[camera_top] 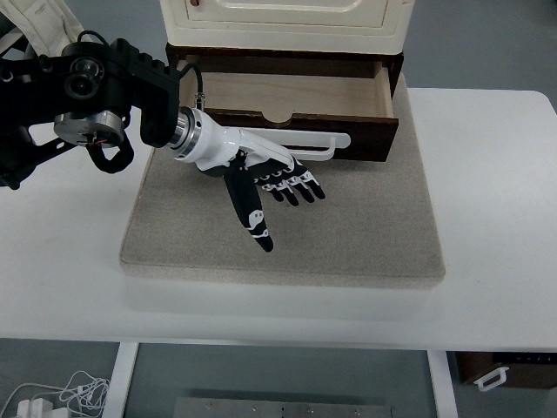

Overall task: Close drawer under combined cabinet
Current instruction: 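Press the left hand against the drawer front, pushing it toward the cabinet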

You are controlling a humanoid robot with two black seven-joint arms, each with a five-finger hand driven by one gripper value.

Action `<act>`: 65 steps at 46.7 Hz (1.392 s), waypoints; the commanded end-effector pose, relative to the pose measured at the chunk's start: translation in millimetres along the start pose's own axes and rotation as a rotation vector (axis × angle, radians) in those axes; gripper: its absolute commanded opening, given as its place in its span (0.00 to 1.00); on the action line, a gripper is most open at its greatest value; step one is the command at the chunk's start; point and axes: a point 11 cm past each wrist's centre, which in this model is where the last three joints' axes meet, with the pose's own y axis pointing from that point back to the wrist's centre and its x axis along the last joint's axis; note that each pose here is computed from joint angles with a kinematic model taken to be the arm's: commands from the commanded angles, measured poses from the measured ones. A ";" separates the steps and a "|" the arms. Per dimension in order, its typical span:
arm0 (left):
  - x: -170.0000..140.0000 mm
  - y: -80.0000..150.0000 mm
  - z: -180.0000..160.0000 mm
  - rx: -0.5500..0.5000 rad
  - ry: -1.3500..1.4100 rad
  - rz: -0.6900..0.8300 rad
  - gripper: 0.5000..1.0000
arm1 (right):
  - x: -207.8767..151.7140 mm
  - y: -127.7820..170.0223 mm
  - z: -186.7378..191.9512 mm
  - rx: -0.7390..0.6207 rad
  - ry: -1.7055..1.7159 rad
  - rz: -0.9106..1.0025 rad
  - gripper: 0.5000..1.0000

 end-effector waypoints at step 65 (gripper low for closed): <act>46.3 -0.2 -17.1 0.080 0.007 0.154 1.00 | 0.0 0.0 0.0 0.000 0.000 0.000 0.90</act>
